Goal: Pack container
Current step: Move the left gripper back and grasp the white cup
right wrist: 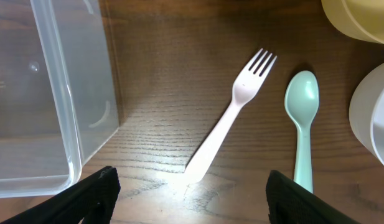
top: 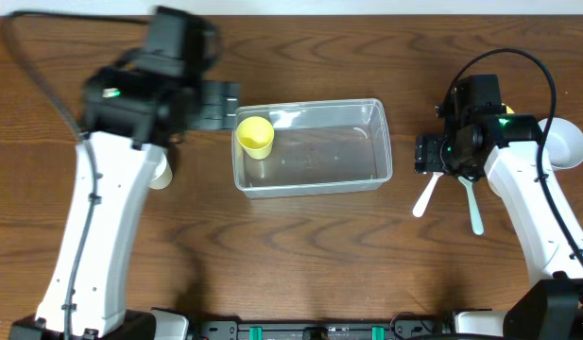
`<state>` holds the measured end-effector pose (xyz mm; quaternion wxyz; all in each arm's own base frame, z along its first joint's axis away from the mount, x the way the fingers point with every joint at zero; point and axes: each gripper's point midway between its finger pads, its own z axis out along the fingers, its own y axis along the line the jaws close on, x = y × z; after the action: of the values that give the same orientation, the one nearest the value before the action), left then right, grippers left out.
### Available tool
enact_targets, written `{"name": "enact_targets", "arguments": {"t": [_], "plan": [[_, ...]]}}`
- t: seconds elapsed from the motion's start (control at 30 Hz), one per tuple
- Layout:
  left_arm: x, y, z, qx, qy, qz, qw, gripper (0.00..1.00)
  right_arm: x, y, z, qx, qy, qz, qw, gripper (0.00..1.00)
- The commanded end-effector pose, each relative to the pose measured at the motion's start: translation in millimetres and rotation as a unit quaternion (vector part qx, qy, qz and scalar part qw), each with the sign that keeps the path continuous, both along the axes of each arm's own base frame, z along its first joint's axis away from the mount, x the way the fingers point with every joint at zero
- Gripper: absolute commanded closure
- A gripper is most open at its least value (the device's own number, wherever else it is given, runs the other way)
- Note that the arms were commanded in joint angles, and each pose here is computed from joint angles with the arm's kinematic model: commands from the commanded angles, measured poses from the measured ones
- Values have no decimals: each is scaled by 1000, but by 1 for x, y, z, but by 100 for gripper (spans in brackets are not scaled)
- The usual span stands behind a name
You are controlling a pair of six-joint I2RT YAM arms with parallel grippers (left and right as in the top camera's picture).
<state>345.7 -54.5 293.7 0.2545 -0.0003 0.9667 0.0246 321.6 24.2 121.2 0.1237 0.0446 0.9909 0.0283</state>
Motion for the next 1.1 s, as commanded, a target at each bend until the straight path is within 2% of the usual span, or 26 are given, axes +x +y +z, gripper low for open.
{"name": "enact_targets", "arguments": {"t": [0.0,0.23,0.53,0.7,0.87,1.07], "plan": [[0,48,-41,17,68,99,993,4,6,-2,6,0,-11,-1,1000,22],[-11,95,-120,-8,145,173,974,4,6,-1,6,0,-11,-1,1000,22],[-15,106,-189,-11,154,189,970,6,6,-1,6,0,-11,-1,1000,22],[-13,106,-205,-12,155,189,970,15,6,-1,6,1,-10,-1,1000,23],[-9,102,-222,-21,173,183,968,37,5,-2,6,0,-8,-1,1000,23],[-11,102,-250,-17,211,183,960,40,3,-2,5,0,-5,-1,1000,23]]}}
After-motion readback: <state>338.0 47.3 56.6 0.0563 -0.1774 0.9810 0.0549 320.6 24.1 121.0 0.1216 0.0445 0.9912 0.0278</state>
